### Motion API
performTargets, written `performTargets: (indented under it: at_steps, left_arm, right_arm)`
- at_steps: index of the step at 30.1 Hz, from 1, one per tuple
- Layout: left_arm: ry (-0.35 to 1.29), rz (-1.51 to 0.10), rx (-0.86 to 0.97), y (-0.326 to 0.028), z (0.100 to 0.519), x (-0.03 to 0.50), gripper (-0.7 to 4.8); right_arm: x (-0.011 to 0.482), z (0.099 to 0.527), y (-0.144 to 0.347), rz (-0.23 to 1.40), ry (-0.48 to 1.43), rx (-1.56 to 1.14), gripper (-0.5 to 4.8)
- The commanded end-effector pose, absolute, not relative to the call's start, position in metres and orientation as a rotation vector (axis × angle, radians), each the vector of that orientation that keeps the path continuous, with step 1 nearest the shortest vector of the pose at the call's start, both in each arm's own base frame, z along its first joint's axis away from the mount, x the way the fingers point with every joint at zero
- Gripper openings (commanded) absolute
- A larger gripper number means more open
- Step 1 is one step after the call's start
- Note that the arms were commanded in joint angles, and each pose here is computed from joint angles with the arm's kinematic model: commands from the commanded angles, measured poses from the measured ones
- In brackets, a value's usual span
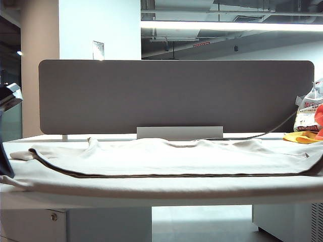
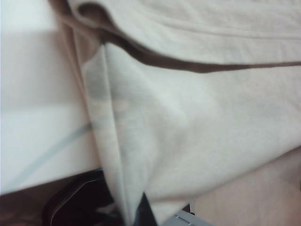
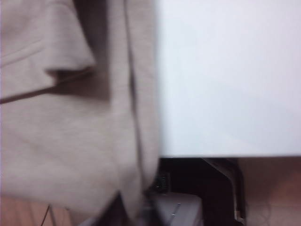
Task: Fold the bottom side of the T-shirt horizontally towards the center, about one-third of the way, then fold the sleeve back towards the center, creating a straight line along the edge of the T-shirt, and finally fold the bottom of the T-shirt up towards the top, creating a neat rectangle.
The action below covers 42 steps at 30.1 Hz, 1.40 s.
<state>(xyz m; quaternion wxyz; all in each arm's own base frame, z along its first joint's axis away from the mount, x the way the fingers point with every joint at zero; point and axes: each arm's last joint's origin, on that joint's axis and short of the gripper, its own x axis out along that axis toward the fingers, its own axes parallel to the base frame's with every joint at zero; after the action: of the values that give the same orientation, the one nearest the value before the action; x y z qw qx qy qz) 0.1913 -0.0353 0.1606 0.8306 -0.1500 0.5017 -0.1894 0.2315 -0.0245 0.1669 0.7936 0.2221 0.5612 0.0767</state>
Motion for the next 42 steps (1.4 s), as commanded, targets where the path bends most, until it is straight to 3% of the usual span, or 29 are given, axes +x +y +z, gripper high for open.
performTargets:
  at_steps: [1,4,6,21,34,42]
  left_arm:
    - [1.039,-0.403,-0.314,-0.035,0.162,0.193,2.36]
    - [1.016,-0.388,-0.313,-0.035,0.165,0.196,3.75]
    - [1.004,-0.361,-0.308,-0.035,0.168,0.199,4.08]
    - [0.847,-0.181,-0.225,-0.028,0.223,0.263,4.04]
    - [0.86,-0.061,-0.282,0.014,0.222,0.347,4.04]
    - [0.905,-0.043,-0.202,0.022,0.21,0.389,4.04]
  right_arm:
    - [0.234,0.169,-0.023,0.224,1.172,0.508,2.41]
    - [0.236,0.171,-0.023,0.229,1.149,0.506,3.22]
    - [0.238,0.173,-0.024,0.231,1.129,0.499,3.3]
    - [0.281,0.228,-0.057,0.017,0.803,0.414,3.34]
    - [0.354,0.21,-0.1,-0.056,0.877,0.485,3.34]
    - [0.392,0.2,-0.115,-0.07,0.881,0.485,3.34]
